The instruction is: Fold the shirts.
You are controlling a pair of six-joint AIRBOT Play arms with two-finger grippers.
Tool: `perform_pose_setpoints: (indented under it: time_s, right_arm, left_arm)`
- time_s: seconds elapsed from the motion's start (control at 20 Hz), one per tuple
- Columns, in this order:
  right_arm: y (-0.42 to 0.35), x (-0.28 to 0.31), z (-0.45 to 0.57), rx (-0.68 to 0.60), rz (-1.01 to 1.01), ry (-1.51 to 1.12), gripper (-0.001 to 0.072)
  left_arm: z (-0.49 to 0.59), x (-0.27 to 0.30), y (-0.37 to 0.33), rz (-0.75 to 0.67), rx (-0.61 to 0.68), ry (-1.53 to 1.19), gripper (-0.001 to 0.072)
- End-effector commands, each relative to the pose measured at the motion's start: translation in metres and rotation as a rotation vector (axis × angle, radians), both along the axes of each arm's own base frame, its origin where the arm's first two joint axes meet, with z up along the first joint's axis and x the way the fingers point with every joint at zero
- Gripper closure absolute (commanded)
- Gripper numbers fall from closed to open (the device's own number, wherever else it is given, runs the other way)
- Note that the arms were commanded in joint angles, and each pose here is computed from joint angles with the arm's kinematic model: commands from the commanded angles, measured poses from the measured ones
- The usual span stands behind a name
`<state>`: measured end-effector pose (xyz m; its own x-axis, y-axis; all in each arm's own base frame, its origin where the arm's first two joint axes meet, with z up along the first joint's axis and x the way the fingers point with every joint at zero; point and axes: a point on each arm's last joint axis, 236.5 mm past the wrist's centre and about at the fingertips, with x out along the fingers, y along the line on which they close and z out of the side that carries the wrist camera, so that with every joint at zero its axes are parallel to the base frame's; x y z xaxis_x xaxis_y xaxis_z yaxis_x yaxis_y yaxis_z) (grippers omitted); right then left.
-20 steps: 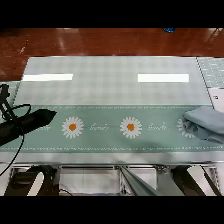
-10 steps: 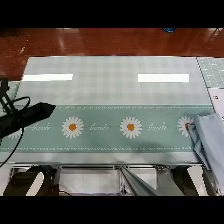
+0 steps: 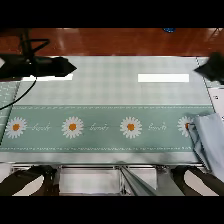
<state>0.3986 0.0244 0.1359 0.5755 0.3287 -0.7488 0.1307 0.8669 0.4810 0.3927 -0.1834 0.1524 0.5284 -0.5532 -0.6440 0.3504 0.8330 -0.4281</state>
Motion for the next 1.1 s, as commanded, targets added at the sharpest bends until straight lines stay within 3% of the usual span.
perform_pose_setpoints:
  time_s: [0.0, 0.1, 1.05]
  right_arm:
    - [0.046, 0.007, -0.078, -0.404, 0.264, 0.146, 0.0679]
    - [0.039, -0.010, -0.117, -0.528, 0.309, 0.310, 0.0679]
    - [0.047, -0.010, -0.127, -0.499, 0.312, 0.332, 0.0678]
  left_arm:
    - [-0.063, 0.013, 0.021, 0.069, 0.219, 0.137, 0.0690]
    - [-0.113, 0.004, 0.035, 0.117, 0.252, 0.256, 0.0690]
    - [-0.134, -0.002, 0.036, 0.103, 0.273, 0.322, 0.0689]
